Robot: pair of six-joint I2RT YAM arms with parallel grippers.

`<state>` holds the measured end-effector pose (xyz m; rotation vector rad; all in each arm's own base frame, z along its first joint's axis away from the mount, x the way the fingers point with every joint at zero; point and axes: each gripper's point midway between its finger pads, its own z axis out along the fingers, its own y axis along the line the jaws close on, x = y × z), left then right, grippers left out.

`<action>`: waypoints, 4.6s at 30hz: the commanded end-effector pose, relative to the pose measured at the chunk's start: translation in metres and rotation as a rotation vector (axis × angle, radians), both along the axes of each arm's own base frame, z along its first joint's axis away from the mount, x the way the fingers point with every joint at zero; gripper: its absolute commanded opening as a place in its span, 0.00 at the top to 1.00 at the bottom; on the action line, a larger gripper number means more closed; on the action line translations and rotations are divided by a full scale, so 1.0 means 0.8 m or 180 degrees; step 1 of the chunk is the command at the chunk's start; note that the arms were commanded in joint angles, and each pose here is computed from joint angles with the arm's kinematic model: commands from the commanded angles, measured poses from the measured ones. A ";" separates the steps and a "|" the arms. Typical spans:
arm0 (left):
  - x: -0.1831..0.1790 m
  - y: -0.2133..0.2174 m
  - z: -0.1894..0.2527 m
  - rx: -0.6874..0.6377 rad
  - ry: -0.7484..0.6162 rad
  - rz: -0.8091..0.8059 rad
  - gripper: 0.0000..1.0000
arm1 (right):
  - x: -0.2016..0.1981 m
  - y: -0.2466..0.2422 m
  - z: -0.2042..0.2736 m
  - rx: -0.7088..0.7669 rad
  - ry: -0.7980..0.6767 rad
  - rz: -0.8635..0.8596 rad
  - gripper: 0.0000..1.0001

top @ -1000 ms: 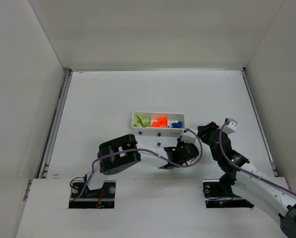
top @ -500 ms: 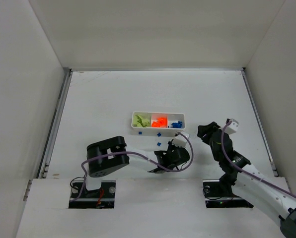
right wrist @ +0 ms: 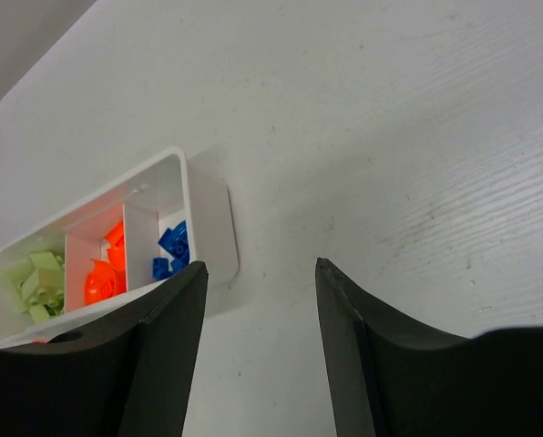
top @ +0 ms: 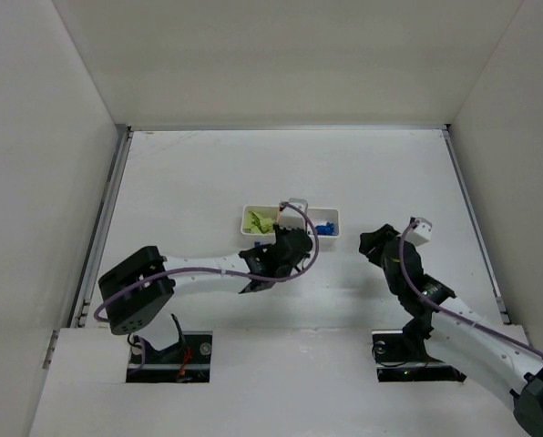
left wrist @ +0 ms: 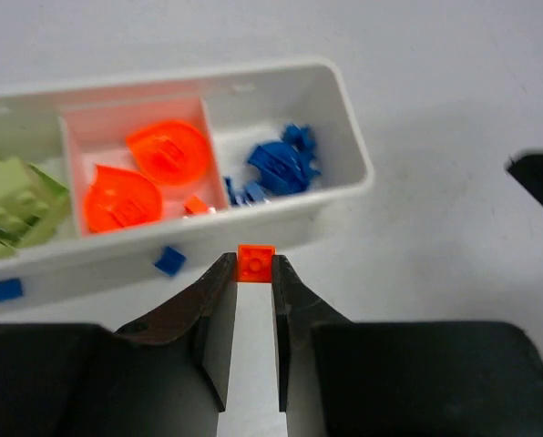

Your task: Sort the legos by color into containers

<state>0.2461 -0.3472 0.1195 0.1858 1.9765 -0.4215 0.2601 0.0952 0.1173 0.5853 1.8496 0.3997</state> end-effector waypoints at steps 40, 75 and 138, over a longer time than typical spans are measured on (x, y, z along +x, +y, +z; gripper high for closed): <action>-0.020 0.190 -0.075 -0.0216 0.0607 0.0698 0.66 | 0.110 0.247 -0.036 -0.0705 0.0233 0.1166 0.51; 0.067 0.155 -0.108 0.0386 0.0462 0.1068 0.71 | 0.024 0.242 -0.069 -0.0540 0.0217 0.1538 0.46; 0.040 0.153 0.033 -0.0621 0.0342 0.0753 0.87 | 0.013 0.254 -0.138 -0.1323 0.0581 0.1688 0.72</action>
